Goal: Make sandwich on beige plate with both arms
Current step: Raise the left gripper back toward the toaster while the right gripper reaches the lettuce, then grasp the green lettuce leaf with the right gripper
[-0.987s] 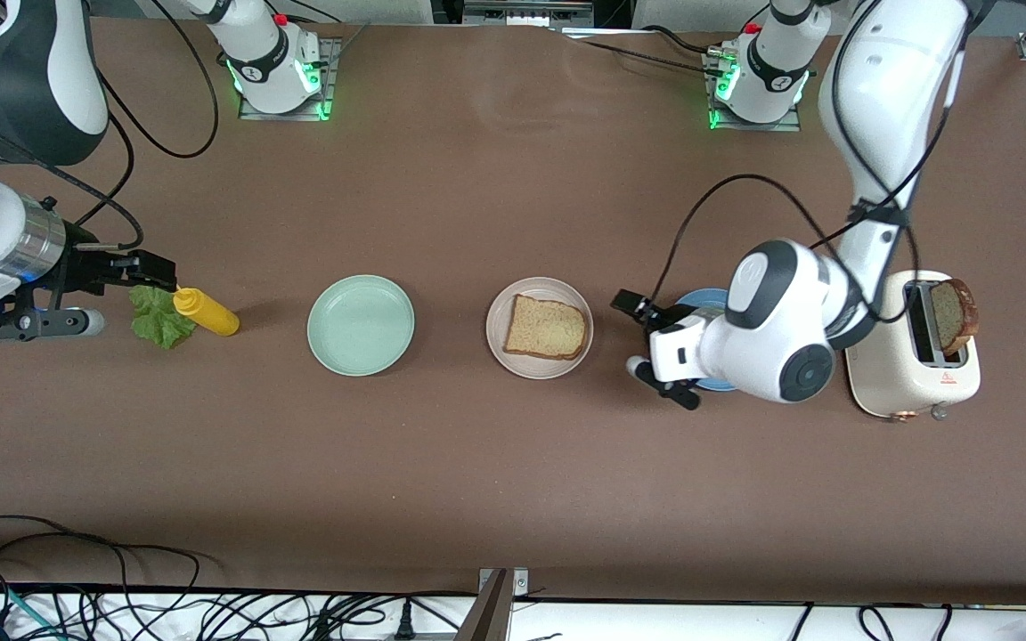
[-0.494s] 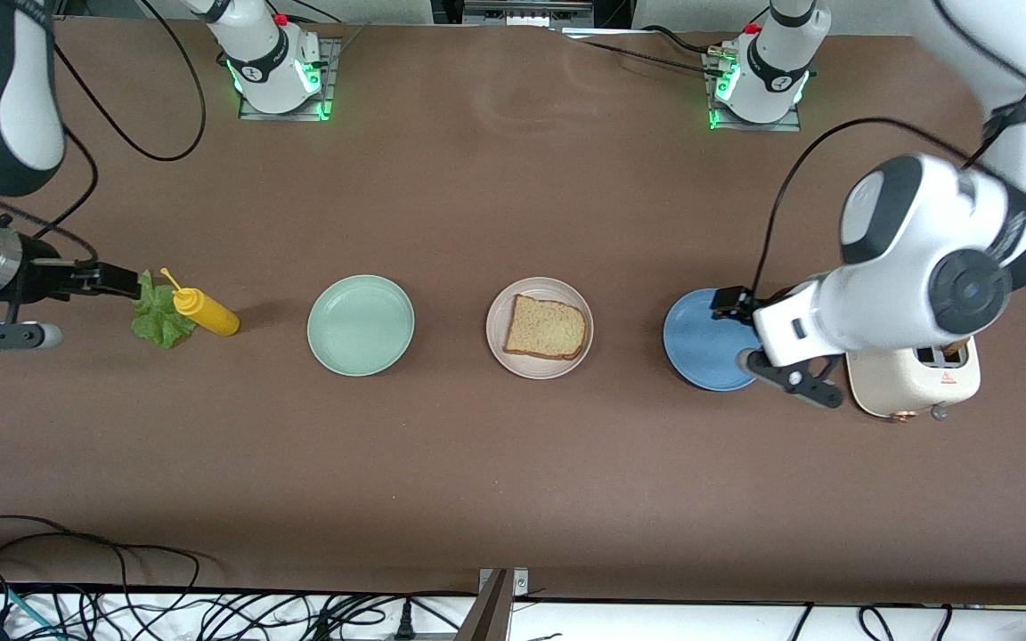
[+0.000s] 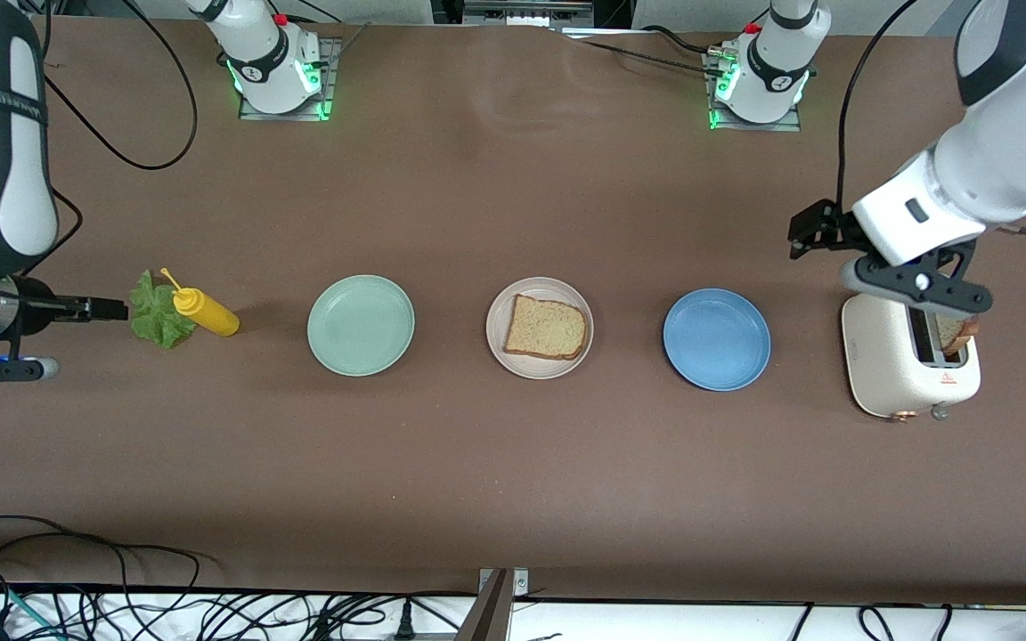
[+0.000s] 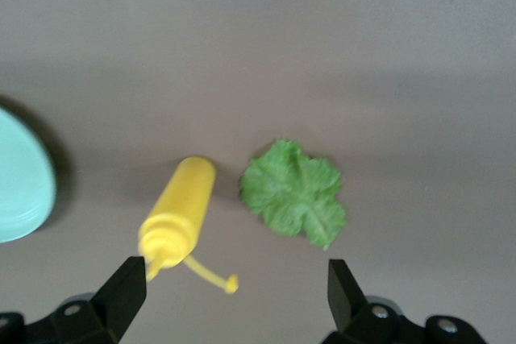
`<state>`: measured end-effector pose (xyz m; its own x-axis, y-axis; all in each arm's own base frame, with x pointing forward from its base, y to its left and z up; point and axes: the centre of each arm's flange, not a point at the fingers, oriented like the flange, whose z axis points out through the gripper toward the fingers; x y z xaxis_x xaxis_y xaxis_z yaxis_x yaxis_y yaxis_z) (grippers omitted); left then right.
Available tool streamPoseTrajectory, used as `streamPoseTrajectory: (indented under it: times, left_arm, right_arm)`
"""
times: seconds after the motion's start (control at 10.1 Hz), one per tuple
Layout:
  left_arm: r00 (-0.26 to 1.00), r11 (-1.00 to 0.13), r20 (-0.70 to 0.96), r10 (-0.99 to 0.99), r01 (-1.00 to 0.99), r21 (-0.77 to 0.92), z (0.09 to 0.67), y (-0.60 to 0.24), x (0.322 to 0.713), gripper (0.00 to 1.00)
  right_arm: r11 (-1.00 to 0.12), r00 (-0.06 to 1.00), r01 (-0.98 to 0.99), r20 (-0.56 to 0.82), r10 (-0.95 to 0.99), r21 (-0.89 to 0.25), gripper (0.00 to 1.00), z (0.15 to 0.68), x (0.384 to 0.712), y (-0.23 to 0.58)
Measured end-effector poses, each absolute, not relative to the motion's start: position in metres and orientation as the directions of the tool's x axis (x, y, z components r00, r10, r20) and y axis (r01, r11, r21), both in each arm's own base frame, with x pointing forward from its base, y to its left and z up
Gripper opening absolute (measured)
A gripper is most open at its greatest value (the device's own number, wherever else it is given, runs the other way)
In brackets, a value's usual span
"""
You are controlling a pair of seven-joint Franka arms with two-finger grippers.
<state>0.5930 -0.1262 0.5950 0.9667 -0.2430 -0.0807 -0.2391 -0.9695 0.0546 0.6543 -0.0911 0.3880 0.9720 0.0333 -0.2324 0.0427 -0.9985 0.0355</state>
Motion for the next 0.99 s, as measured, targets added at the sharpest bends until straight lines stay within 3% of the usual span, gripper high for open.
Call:
streamPoseTrajectory:
  times: [0.49,0.99]
  left_arm:
    - [0.989,-0.99,0.049,-0.141,-0.142,0.015,0.596,-0.078,0.561,1.0]
    - [0.996,-0.996,0.004,-0.087,-0.087,0.012,0.591,-0.038,0.554,1.0]
  right_arm:
    - [-0.996,0.969,0.066,-0.241,0.049,0.062,1.0,0.299,0.635,-0.108]
    - [-0.992,0.977,0.103,-0.195,0.087,0.074,1.0,0.227,0.595,-0.129]
